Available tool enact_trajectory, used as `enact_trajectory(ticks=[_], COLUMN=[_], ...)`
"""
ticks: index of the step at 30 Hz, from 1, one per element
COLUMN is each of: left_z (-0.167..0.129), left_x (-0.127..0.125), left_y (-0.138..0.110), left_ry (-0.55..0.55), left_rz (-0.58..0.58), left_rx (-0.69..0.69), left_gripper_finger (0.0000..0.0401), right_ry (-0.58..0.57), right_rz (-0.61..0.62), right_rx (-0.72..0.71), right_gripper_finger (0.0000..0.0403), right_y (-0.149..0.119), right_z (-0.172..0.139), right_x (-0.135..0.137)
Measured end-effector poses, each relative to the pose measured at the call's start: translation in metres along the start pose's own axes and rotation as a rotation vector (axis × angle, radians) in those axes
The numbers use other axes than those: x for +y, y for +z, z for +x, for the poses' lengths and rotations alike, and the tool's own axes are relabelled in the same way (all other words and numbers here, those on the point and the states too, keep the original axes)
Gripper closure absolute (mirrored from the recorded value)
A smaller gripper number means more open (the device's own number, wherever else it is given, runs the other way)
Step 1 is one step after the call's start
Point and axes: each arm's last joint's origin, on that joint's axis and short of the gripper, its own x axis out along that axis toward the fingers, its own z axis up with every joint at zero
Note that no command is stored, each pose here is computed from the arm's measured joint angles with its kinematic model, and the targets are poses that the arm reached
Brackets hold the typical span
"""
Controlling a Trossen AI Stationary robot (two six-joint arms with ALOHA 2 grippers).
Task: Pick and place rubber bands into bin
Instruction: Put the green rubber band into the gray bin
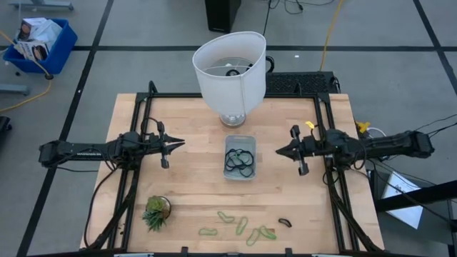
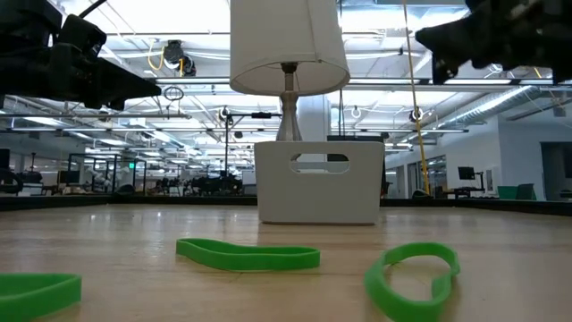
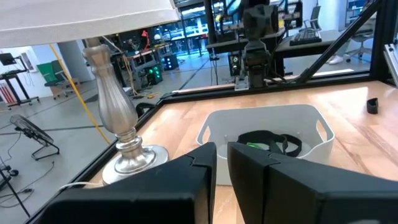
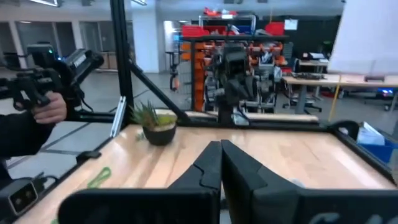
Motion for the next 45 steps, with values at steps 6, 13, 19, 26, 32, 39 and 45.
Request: enact_trajectory(ticks=[6,13,19,26,32,39,45], left_z=[0.000,0.000,0.000,0.000,-0.001,0.003,0.014], left_x=[0.000,0.000,-0.002,-0.002,-0.007,-0.019,-0.036], left_y=[0.000,-0.003,-0.007,-0.008,-0.002,0.005,0.028], left_ry=[0.000,-0.005,-0.027,-0.037,-0.156,-0.224,-0.247], left_rz=[0.000,0.024,-0.023,-0.068,-0.182,-0.315,-0.322], left_rx=[0.003,0.027,0.072,0.085,0.016,0.008,0.052], left_gripper_finger=[0.0352,0.0352,0.0352,0.0358,0.0395,0.0396,0.0397], right_ry=[0.061,0.049,0.041,0.042,0.043,0.043,0.043], right_rz=[-0.027,-0.075,-0.079,-0.080,-0.098,-0.114,-0.113], right_rx=[-0.024,-0.040,-0.070,-0.069,-0.070,-0.070,-0.070], right_gripper_finger=[0.0403,0.0403,0.0403,0.0403,0.0403,0.0403,0.0403], right_y=[-0.012,-0.023,-0.029,-0.030,-0.030,-0.030,-0.030], right_z=[-0.010,-0.019,-0.022,-0.022,-0.022,-0.022,-0.022], right_x=[0.010,0.014,0.013,0.013,0.013,0.013,0.013])
